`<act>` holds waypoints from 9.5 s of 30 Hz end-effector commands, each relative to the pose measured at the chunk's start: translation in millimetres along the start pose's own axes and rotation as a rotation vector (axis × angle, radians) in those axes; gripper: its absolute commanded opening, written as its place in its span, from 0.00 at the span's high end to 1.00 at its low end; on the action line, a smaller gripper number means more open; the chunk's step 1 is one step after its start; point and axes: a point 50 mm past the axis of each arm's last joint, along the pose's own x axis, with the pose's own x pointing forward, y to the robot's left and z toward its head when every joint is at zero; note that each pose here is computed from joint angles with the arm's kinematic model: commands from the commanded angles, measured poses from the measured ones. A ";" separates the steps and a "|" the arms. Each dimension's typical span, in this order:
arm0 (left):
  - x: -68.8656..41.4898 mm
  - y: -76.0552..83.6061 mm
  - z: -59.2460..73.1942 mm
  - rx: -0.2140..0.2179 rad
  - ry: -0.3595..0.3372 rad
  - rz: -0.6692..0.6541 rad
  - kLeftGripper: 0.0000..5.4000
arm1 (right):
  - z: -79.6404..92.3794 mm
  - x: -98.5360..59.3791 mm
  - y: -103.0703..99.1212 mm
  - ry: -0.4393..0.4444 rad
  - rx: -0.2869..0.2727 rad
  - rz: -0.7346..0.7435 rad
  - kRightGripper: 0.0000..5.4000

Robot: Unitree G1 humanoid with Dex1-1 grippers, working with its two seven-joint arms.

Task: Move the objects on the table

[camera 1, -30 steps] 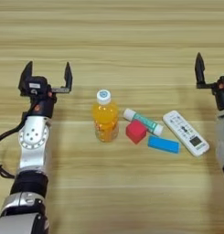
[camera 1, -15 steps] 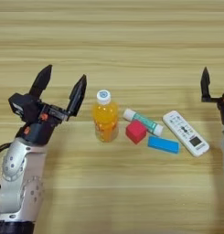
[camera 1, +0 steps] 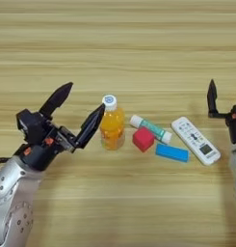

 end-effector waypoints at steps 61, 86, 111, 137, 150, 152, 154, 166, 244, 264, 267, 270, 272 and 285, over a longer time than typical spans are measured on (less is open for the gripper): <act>-13.6 0.9 -28.5 -0.064 0.297 -0.140 0.36 | 45.3 -53.2 74.7 -0.036 0.166 0.040 0.00; 11.6 17.1 28.6 0.083 0.075 -0.015 0.36 | 4.6 -49.7 43.3 0.265 0.128 -0.080 0.00; 32.7 48.9 -16.0 0.175 0.232 0.110 0.36 | 4.2 -26.4 27.7 0.221 0.083 -0.038 0.00; 44.1 32.4 -43.7 0.162 0.276 0.010 0.36 | 7.2 -24.4 37.2 0.211 0.092 -0.026 0.00; 34.2 29.6 -56.3 0.120 0.329 0.035 0.36 | 8.7 -24.8 34.9 0.208 0.089 -0.025 0.00; 33.0 30.6 -57.2 0.118 0.335 0.042 0.36 | 8.8 -24.7 35.1 0.208 0.089 -0.024 0.00; 32.3 31.5 -57.7 0.117 0.338 0.049 0.36 | 8.8 -24.6 35.2 0.207 0.089 -0.024 0.00; 27.3 33.2 -61.0 0.112 0.361 0.072 0.27 | 10.5 -25.5 35.2 0.206 0.087 -0.022 0.00; 11.9 39.0 28.8 0.251 -0.189 0.368 0.00 | 9.3 -23.7 31.2 0.202 0.083 -0.014 0.00; -28.8 62.4 -7.3 0.371 0.047 0.647 0.00 | 14.8 -15.2 17.5 0.104 0.109 0.000 0.00; -30.9 62.5 -16.3 0.355 0.084 0.667 0.00 | 13.8 -14.7 14.7 0.089 0.106 0.010 0.00; -32.8 63.5 -24.3 0.356 0.109 0.677 0.00 | 10.9 -13.8 13.0 0.080 0.098 0.021 0.00; -35.8 67.1 -31.2 0.351 0.134 0.699 0.00 | 10.0 -13.3 12.3 0.072 0.094 0.027 0.00; -36.4 72.1 -41.6 0.354 0.144 0.747 0.00 | 8.2 -14.7 7.4 0.045 0.092 0.047 0.00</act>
